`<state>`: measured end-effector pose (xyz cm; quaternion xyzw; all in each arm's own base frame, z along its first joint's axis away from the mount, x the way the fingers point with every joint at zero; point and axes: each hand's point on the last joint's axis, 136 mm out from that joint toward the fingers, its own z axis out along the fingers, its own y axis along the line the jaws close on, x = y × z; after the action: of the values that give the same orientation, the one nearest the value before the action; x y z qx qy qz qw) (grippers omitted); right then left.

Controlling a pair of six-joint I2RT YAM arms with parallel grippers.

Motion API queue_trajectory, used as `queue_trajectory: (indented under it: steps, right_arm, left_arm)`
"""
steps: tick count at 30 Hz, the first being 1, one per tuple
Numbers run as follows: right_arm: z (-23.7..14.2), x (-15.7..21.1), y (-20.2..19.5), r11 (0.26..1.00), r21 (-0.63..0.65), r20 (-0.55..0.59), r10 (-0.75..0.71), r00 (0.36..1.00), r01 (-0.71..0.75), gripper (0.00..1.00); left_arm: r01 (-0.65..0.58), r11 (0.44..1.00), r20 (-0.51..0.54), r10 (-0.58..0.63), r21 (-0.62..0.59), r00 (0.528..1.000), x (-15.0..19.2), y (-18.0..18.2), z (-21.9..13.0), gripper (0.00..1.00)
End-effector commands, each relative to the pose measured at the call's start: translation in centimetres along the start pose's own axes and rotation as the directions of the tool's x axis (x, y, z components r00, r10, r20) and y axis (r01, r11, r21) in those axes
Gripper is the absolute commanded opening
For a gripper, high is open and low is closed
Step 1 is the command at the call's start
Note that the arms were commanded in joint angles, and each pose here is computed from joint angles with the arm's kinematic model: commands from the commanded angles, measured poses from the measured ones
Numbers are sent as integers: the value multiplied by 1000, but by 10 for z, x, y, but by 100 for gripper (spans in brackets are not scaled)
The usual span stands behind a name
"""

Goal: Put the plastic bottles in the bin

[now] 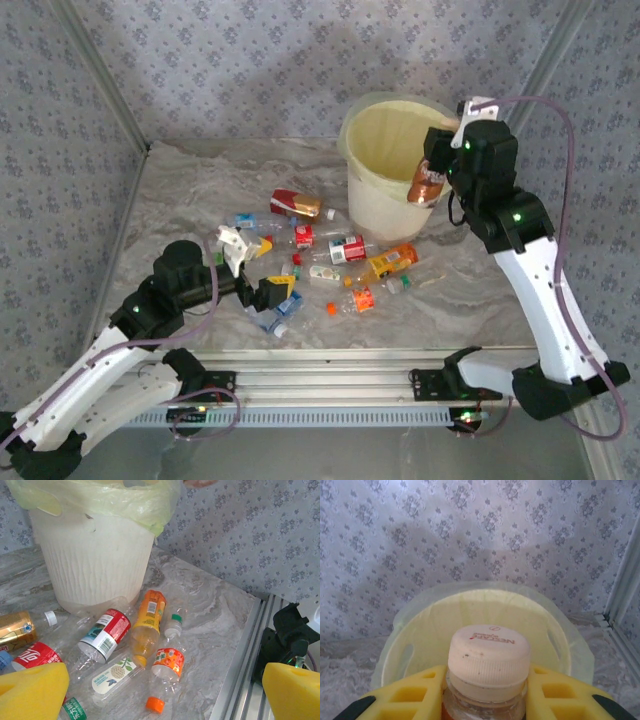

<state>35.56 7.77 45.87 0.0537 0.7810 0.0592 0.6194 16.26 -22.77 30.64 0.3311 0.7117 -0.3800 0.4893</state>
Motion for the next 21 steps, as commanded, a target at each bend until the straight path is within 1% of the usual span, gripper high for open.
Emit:
queue_trajectory:
  steps: [1, 7, 11, 14, 18, 21]
  right_arm:
    - [12, -24, 3, 999, -34, 47, 26, 999, -24, 35]
    - [48, -39, -3, 996, -20, 46, 82, 996, -81, 34]
    - [73, -35, -5, 997, 6, 11, 77, 997, -77, 34]
    - [94, -22, -5, 997, 15, -44, 71, 997, -70, 34]
    - [121, -1, 1, 998, -14, -118, 60, 991, -62, 34]
    - [137, 27, 4, 999, -34, -226, 30, 974, -38, 34]
  left_arm:
    - [-19, 1000, 12, 19, -3, 1000, -3, 0, 1, 100]
    - [-16, 1000, 4, 16, -2, 1000, -2, 0, 3, 100]
    - [-16, 1000, 3, 16, 0, 1000, -1, 0, 2, 100]
    - [-15, 1000, 2, 15, -4, 1000, -1, 1, 2, 100]
    - [-16, 1000, 2, 16, -4, 1000, -1, 1, 2, 100]
    - [-13, 1000, -1, 13, -3, 1000, 0, 1, 3, 100]
